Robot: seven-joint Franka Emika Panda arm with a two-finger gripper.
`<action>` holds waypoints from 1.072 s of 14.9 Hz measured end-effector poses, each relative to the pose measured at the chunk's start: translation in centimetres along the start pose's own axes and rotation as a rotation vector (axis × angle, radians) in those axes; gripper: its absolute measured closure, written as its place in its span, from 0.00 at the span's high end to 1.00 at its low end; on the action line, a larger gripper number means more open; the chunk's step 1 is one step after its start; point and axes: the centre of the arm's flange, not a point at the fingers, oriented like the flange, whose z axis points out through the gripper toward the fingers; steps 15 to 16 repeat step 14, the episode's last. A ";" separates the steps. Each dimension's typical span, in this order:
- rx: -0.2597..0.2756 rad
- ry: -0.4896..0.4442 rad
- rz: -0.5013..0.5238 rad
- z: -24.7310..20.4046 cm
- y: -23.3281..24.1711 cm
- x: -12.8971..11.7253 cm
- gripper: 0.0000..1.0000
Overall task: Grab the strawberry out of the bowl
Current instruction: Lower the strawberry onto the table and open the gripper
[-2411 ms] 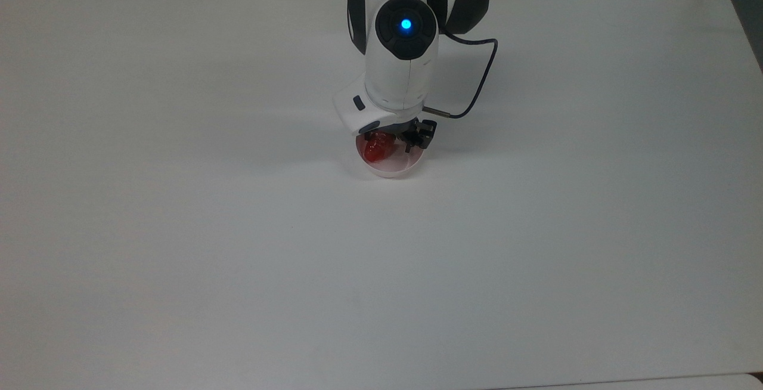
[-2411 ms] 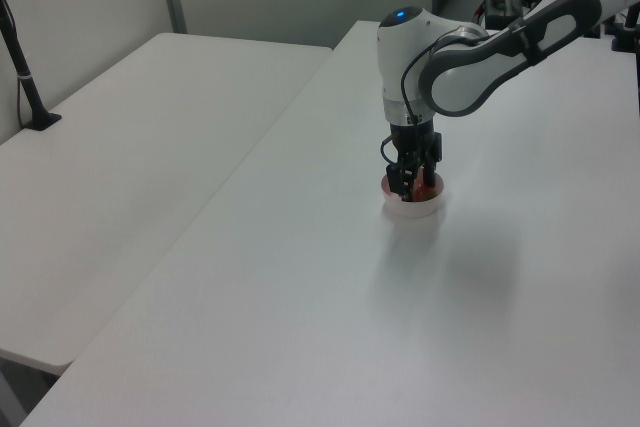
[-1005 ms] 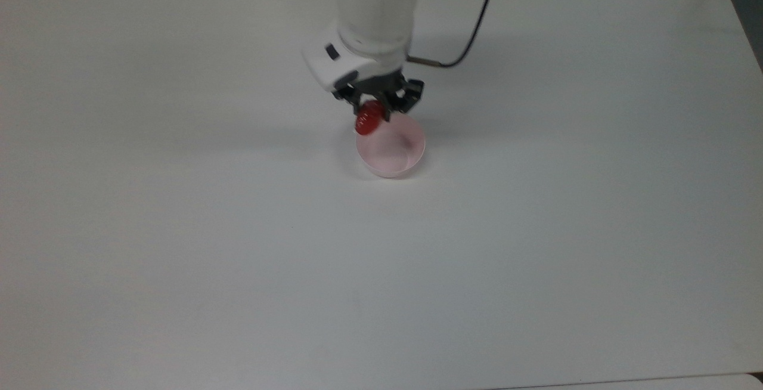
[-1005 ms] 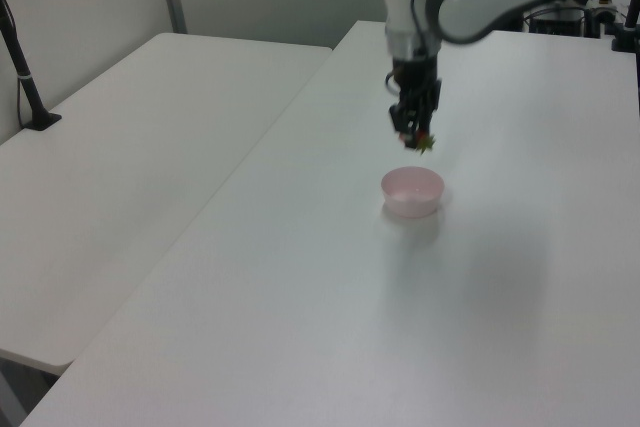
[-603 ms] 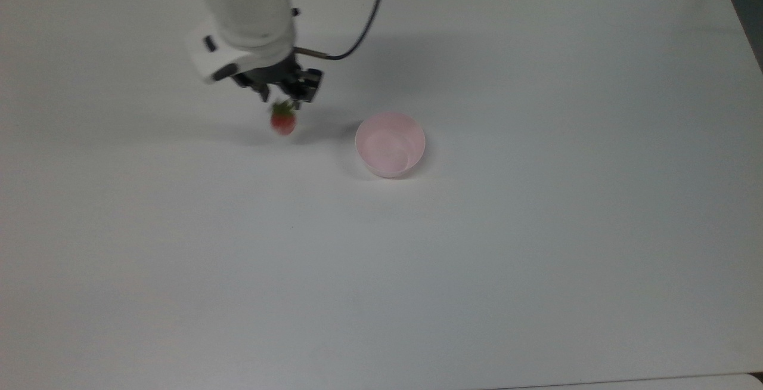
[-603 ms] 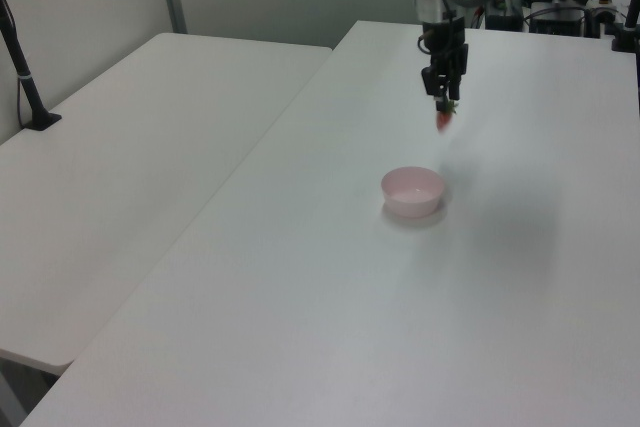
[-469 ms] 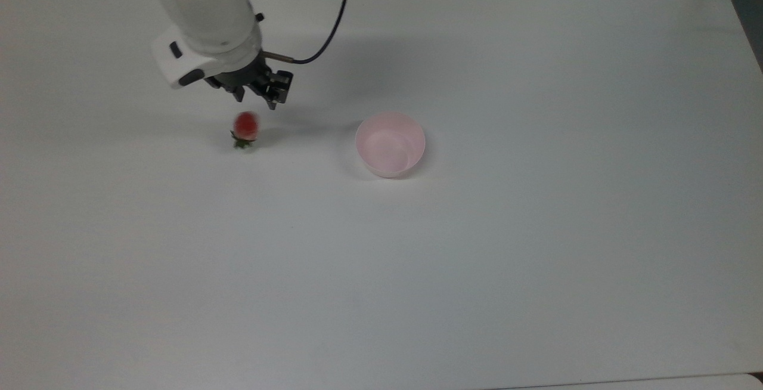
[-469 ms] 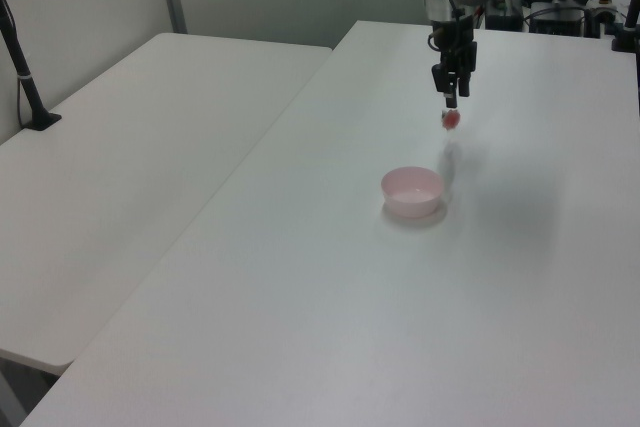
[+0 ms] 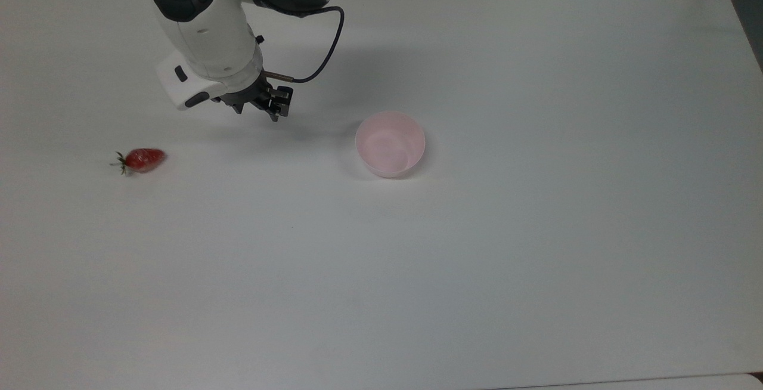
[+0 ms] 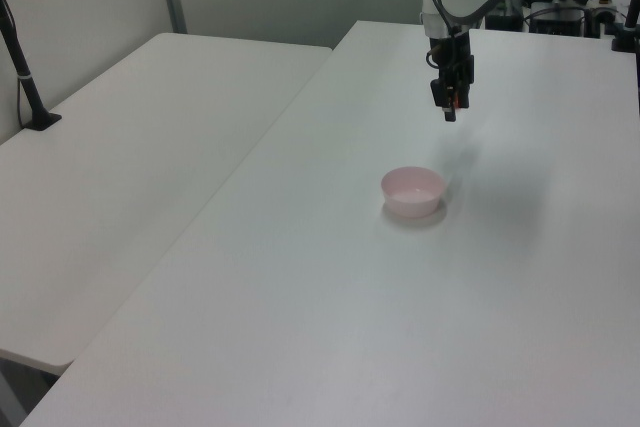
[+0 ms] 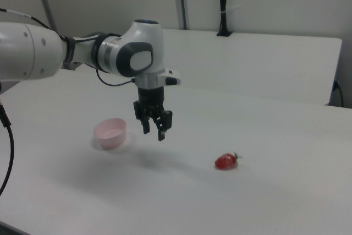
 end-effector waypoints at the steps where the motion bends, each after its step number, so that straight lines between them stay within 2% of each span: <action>1: 0.001 0.015 -0.008 -0.8 -0.5 0.0 0.69; 2: 0.002 0.035 -0.021 -1.9 -1.3 -0.1 0.69; 3: 0.005 0.057 -0.037 -3.2 -2.2 -0.4 0.75; 5: 0.014 0.120 -0.080 -7.0 -4.6 -1.7 0.98; 6: 0.021 0.159 -0.096 -9.4 -5.3 -2.7 1.00; 10: 0.051 0.246 -0.098 -15.4 -4.4 -5.8 1.00; 12: 0.058 0.236 -0.097 -16.6 -3.9 -7.0 1.00; 16: 0.054 0.232 -0.096 -16.8 -3.7 -7.3 1.00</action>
